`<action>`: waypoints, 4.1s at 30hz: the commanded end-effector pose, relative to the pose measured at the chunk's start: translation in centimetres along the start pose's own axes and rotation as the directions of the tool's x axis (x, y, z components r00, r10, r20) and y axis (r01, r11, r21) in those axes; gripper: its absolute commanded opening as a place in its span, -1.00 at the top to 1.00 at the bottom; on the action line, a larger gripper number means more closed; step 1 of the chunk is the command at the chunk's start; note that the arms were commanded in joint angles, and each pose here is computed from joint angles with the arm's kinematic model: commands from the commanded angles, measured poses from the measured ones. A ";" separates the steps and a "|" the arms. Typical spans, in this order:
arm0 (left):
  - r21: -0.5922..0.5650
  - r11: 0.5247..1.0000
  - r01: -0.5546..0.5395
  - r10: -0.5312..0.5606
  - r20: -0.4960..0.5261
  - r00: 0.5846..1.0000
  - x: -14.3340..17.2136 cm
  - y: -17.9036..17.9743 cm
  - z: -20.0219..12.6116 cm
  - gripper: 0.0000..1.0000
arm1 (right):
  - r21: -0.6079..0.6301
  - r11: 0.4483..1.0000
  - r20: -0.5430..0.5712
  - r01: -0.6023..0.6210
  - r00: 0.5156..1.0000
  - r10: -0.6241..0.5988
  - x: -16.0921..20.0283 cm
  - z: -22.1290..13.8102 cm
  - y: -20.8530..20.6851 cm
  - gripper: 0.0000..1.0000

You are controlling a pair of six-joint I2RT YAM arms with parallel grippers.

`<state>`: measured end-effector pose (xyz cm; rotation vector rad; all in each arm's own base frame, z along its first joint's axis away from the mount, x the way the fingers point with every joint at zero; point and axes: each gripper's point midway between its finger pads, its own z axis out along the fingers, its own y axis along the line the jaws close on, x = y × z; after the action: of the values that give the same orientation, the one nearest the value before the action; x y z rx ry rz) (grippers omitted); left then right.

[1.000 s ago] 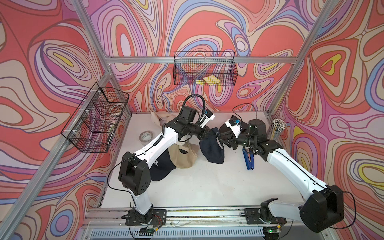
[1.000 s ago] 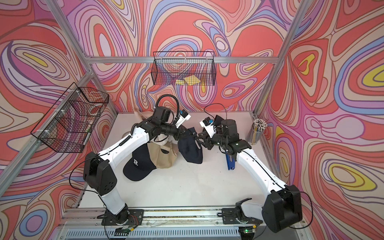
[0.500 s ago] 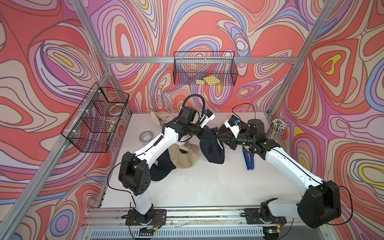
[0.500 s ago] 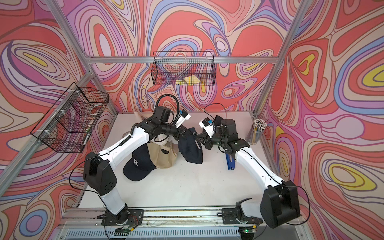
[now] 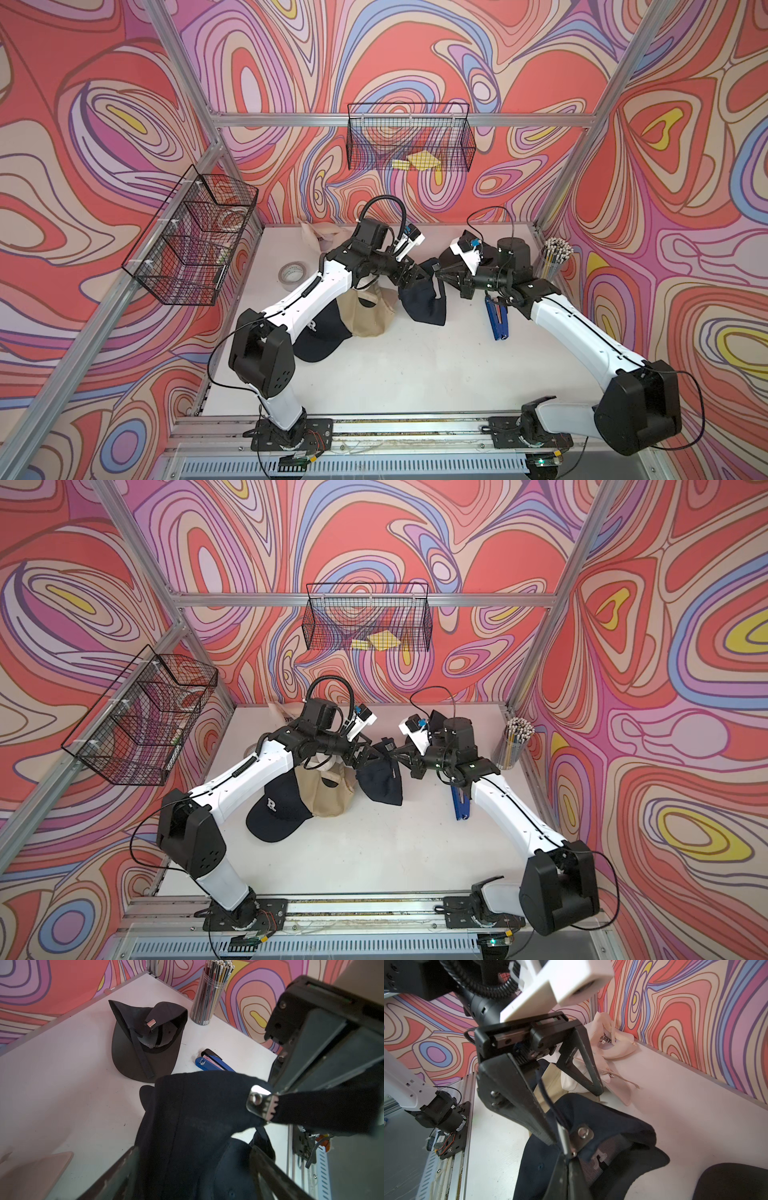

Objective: Open the adjustable buckle of the baseball cap
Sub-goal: Pull the adjustable strap on the baseball cap.

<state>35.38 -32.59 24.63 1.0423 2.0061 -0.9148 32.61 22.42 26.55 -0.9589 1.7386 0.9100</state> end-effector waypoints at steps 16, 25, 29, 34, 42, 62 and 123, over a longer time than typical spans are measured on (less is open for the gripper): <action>-0.191 0.877 -0.441 0.479 0.288 0.829 -3.7 -0.5 -2.6 -0.71 | -0.096 0.995 0.016 0.009 1.000 -0.007 -0.5 0.7 0.5 1.00; -0.135 0.857 -0.497 0.514 0.269 0.814 -2.5 -0.9 -1.6 -0.58 | -0.145 0.989 0.031 0.014 0.999 -0.009 -0.8 0.6 1.2 1.00; -0.145 0.814 -0.563 0.575 0.343 0.743 -2.6 -1.9 -1.7 -0.54 | -0.193 0.981 0.030 0.007 1.000 -0.001 -0.7 0.6 1.8 1.00; -0.139 0.787 -0.601 0.604 0.373 0.705 -2.7 -2.7 -1.8 -0.52 | -0.208 0.978 0.030 0.007 1.000 -0.001 -0.8 0.5 2.1 1.00; -0.104 0.778 -0.620 0.607 0.380 0.698 -2.2 -3.3 -1.6 -0.42 | -0.234 0.972 0.040 0.012 0.999 -0.002 -1.1 0.2 2.5 1.00; -0.083 0.724 -0.685 0.655 0.395 0.644 -1.8 -5.6 -0.1 -0.12 | -0.291 0.957 0.044 -0.016 0.999 0.030 -1.1 0.1 3.3 1.00; -0.323 0.635 -0.702 0.772 0.298 0.561 -3.1 -3.7 1.4 1.00 | -0.279 0.956 0.015 -0.096 0.994 0.104 0.1 -0.1 2.3 1.00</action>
<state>33.00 -36.48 25.94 1.3922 1.0626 -0.4374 30.20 23.61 26.99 -1.0498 1.6580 1.2790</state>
